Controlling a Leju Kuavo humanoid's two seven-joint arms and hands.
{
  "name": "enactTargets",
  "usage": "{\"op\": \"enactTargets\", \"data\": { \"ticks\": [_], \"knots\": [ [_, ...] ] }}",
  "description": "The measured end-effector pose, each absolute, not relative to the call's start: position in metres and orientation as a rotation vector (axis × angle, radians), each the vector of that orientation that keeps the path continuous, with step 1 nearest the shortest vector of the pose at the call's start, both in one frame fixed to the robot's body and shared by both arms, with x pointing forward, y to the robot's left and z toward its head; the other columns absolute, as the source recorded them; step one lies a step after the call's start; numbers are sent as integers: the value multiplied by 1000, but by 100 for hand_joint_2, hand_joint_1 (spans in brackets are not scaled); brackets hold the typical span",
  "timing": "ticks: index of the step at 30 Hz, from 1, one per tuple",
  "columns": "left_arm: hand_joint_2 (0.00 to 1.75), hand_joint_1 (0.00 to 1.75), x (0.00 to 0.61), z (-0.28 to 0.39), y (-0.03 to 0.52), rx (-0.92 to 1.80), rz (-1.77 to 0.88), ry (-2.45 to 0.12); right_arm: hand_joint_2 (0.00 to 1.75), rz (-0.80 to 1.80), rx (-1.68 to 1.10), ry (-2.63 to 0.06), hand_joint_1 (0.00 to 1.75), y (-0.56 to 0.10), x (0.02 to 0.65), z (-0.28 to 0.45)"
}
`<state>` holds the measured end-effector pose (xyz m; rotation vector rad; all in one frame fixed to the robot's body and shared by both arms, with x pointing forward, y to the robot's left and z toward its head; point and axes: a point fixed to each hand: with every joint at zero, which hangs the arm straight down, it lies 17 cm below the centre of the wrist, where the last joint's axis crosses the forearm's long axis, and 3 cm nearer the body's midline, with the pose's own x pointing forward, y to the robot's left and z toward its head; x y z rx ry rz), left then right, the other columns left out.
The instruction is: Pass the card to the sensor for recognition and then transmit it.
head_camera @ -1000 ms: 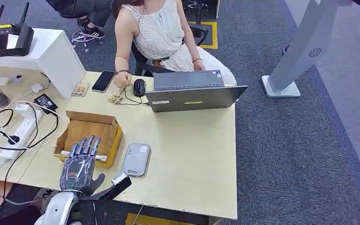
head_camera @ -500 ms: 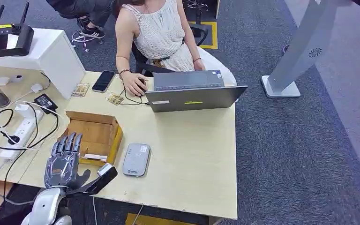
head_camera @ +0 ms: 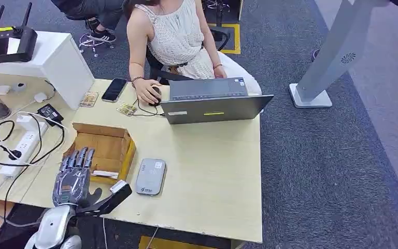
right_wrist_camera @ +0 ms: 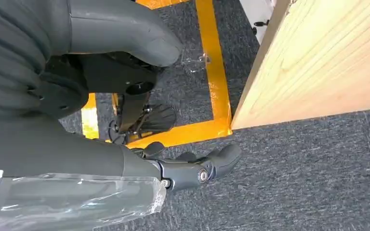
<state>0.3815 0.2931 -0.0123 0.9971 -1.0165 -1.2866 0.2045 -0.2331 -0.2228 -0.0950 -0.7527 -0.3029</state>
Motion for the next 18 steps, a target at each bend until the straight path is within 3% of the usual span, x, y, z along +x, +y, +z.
{"op": "enactTargets", "data": {
  "ticks": [12, 13, 14, 18],
  "knots": [
    [175, 0, 379, -21, 290, 977, -1290, -1000, 175, -295, -94, -754, 0, -232, 205, -223],
    [175, 147, 379, -21, 290, 976, -1289, -1000, 175, -295, -94, -753, 0, -232, 205, -223],
    [175, 175, 379, -21, 290, 975, -1289, -1000, 175, -295, -93, -753, 0, -232, 205, -223],
    [175, 175, 378, -24, 290, 969, -1291, -994, 175, -292, -92, -753, 0, -232, 205, -223]
  ]
}}
